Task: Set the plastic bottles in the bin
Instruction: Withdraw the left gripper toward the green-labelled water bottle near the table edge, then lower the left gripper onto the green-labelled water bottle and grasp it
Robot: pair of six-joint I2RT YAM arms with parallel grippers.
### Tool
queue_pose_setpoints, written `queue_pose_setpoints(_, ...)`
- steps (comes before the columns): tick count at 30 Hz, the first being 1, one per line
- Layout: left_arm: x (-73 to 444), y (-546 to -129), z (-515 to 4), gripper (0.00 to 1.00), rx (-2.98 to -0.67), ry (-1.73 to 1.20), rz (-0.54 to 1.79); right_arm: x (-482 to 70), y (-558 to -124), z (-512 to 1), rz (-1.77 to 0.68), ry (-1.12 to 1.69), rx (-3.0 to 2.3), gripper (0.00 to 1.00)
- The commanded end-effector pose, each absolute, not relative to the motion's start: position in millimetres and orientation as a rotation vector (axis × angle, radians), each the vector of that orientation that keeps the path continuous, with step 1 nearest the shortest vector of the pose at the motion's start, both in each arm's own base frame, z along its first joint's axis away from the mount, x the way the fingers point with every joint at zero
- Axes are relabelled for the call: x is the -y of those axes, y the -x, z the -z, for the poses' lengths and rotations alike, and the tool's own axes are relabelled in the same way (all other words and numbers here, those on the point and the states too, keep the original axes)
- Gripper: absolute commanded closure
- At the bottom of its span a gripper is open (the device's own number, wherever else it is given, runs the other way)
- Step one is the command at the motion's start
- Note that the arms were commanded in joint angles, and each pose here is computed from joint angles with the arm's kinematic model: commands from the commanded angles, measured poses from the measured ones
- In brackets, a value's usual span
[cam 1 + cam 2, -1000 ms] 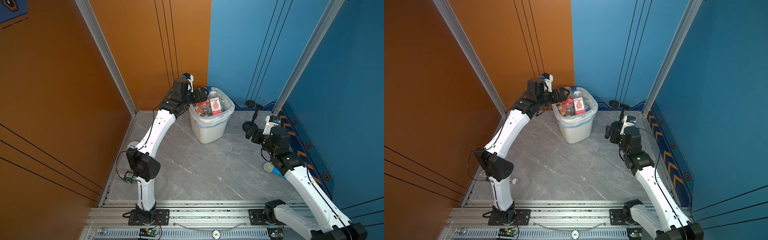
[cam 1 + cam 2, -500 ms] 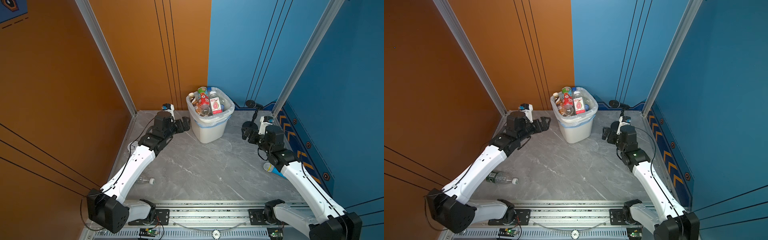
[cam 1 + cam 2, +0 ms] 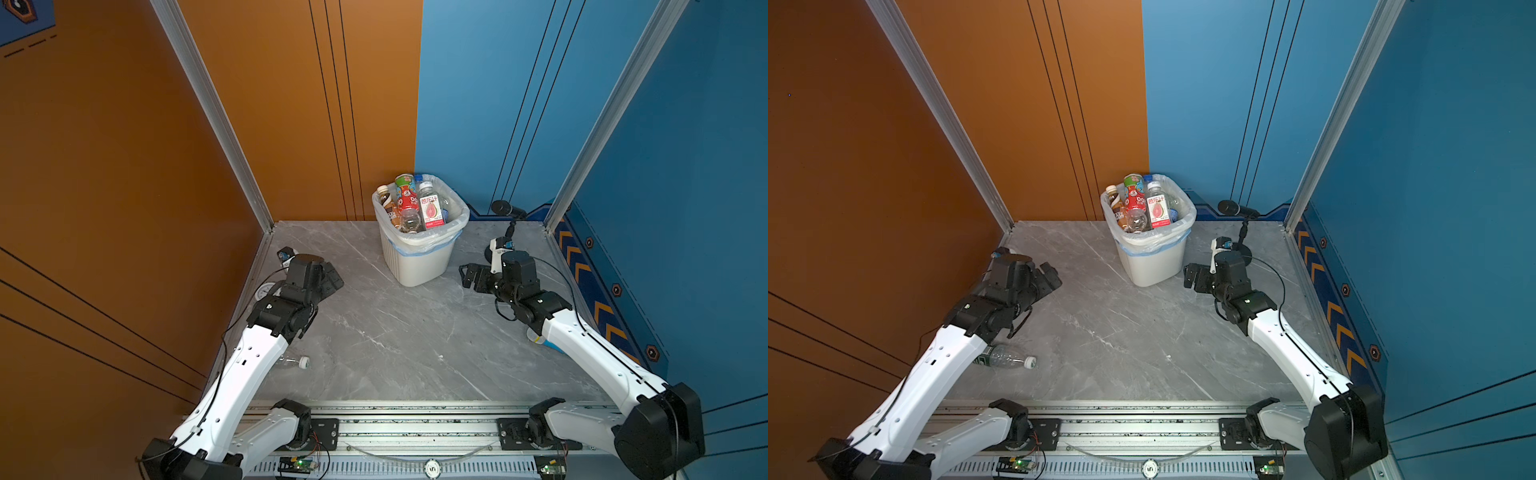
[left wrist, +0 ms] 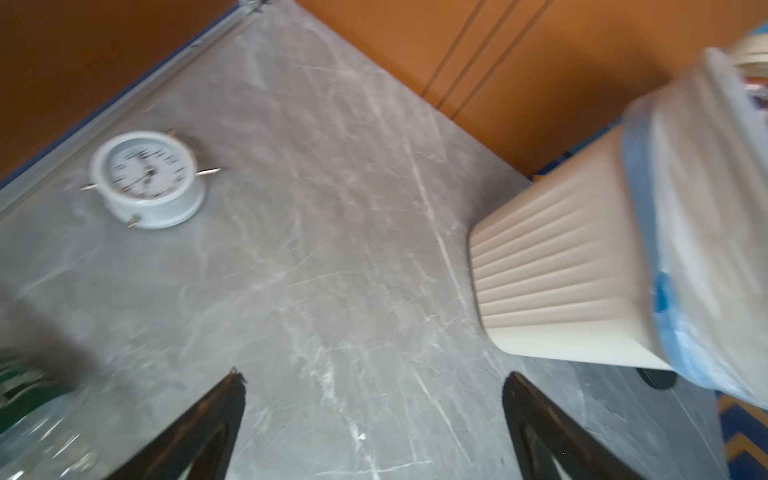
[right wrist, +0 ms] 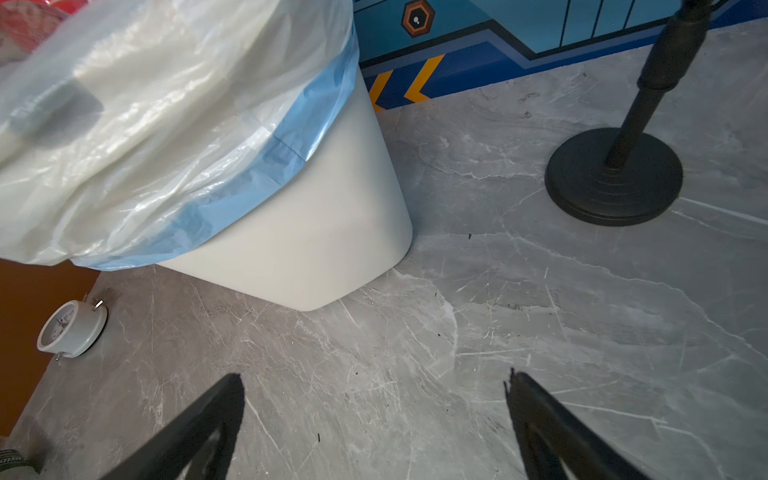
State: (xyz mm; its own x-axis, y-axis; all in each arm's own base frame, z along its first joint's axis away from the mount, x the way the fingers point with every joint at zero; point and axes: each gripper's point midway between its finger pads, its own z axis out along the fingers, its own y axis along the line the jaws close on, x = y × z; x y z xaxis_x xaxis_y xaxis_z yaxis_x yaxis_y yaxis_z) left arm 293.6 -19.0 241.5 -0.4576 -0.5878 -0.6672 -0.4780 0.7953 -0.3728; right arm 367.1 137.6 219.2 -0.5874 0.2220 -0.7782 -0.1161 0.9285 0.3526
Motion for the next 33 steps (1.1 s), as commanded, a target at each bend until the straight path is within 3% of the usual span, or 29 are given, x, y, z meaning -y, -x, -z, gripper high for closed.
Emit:
queue_pose_setpoints(1,-32,-242,-200,0.02,-2.177,1.059,-0.022,-150,-376,-238,-0.533,-0.063,-2.098,0.0)
queue_pose_setpoints(14,-90,-156,-124,0.02,-2.07,1.61,-0.102,-163,-385,-229,-0.604,-0.049,-2.113,0.0)
queue_pose_setpoints(33,-120,-168,-74,0.02,-2.052,1.751,-0.088,-166,-387,-224,-0.64,-0.064,-2.14,0.0)
